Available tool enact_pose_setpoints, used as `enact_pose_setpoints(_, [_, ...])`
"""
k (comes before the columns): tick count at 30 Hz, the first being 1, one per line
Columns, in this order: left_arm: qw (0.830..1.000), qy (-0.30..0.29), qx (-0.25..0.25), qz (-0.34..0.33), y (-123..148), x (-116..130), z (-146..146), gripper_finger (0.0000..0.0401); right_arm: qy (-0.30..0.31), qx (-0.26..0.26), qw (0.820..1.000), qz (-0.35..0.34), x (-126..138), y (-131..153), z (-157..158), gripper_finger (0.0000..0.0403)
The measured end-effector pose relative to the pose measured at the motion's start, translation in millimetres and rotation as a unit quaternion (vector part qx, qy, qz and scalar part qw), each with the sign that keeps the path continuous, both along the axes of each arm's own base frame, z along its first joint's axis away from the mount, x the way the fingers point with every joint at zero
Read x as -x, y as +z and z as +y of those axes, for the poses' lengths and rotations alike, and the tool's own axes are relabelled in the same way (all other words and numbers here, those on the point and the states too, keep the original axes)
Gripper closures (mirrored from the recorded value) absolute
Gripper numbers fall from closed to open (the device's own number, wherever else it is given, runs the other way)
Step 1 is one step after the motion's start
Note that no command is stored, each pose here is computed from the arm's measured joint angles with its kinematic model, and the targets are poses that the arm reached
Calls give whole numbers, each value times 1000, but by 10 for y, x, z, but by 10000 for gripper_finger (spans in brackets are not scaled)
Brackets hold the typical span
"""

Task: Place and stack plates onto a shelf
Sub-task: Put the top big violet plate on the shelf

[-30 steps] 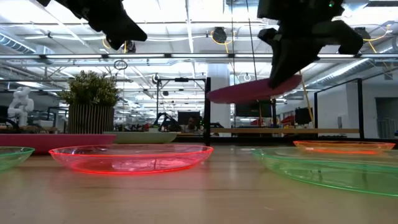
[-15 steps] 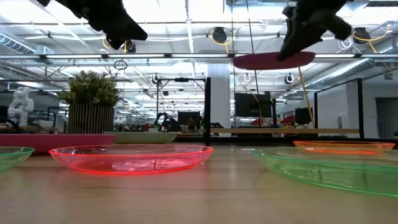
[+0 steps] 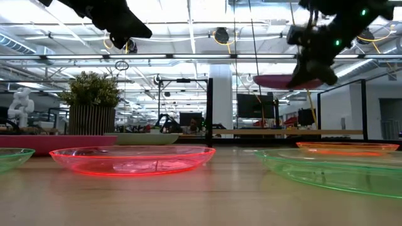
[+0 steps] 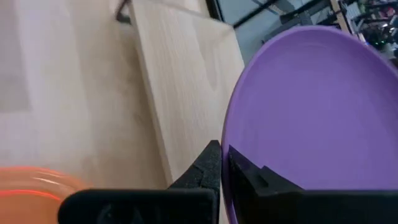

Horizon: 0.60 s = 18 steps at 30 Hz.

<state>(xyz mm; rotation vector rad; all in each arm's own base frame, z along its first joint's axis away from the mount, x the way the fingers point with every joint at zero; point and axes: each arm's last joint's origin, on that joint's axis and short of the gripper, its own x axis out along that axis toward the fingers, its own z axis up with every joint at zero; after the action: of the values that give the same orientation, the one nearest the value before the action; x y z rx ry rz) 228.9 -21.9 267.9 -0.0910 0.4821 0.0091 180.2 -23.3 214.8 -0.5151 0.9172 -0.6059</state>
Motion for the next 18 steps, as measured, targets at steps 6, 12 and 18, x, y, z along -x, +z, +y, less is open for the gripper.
enact_pose_setpoints(6, [1000, 0, -1, 4, -11, -2, 0, 400, -11, -40, 999, 6, 59, -196, -158, 401])
enact_pose_setpoints(12, [1000, 0, -2, 4, -11, -3, 0, 400, -47, -55, 997, -2, 94, -206, -291, 401])
enact_pose_setpoints(18, [1000, 0, -1, 4, -11, -3, 0, 400, -89, -84, 992, -27, 131, -213, -403, 401])
